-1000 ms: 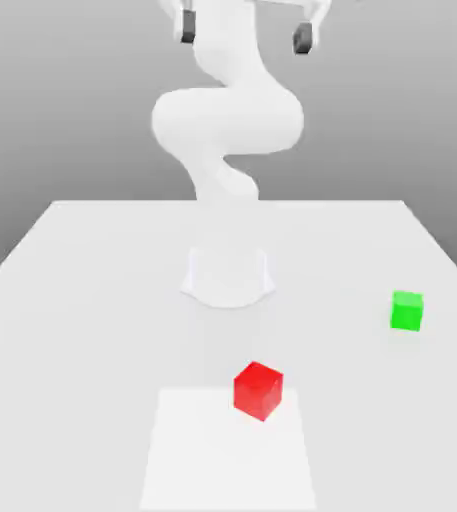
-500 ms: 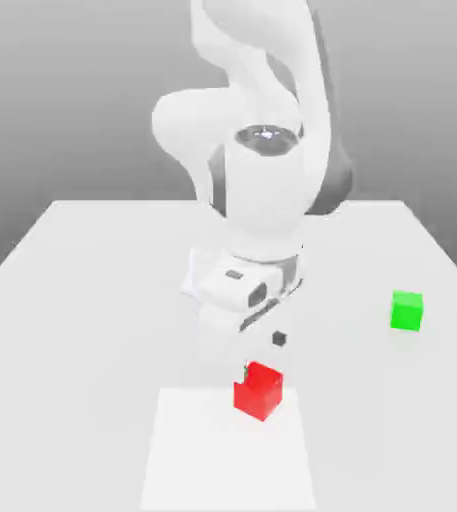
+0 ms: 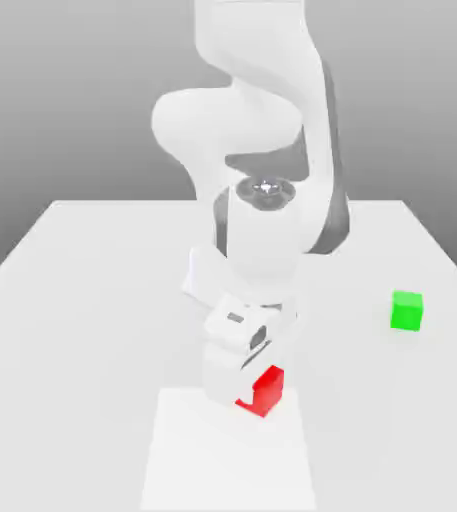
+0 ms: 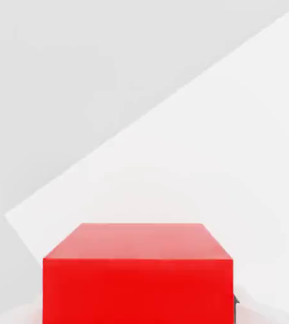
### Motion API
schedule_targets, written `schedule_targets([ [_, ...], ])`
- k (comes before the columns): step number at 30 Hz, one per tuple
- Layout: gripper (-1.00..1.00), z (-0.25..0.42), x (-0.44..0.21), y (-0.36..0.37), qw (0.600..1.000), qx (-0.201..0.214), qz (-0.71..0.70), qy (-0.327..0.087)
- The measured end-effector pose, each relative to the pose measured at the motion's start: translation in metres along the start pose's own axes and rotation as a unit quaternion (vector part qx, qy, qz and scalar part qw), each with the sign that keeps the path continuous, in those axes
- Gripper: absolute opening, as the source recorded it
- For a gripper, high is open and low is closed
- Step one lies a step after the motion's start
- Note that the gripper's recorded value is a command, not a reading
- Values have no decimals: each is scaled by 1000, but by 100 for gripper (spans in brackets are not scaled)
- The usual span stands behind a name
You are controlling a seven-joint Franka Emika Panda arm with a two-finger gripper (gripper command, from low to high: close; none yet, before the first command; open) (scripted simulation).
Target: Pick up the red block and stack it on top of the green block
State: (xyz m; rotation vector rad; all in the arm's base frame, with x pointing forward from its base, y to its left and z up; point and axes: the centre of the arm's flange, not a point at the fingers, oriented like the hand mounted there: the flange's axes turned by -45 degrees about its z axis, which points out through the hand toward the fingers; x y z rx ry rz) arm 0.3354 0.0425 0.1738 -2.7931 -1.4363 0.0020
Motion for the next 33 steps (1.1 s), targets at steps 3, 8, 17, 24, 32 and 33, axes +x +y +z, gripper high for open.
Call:
schedule_targets([
  [3, -100, -24, -1, -1, 1000, 0, 0, 0],
  [8, -100, -46, 52, -62, 992, 1, -130, 4],
  [17, -100, -67, 110, -254, 897, 1, -442, 4],
  [24, -100, -55, 98, -343, 822, -4, -569, -2],
  [32, 100, -8, 96, -343, 822, -2, -569, -1],
  [33, 100, -8, 96, -343, 823, -2, -569, -1],
])
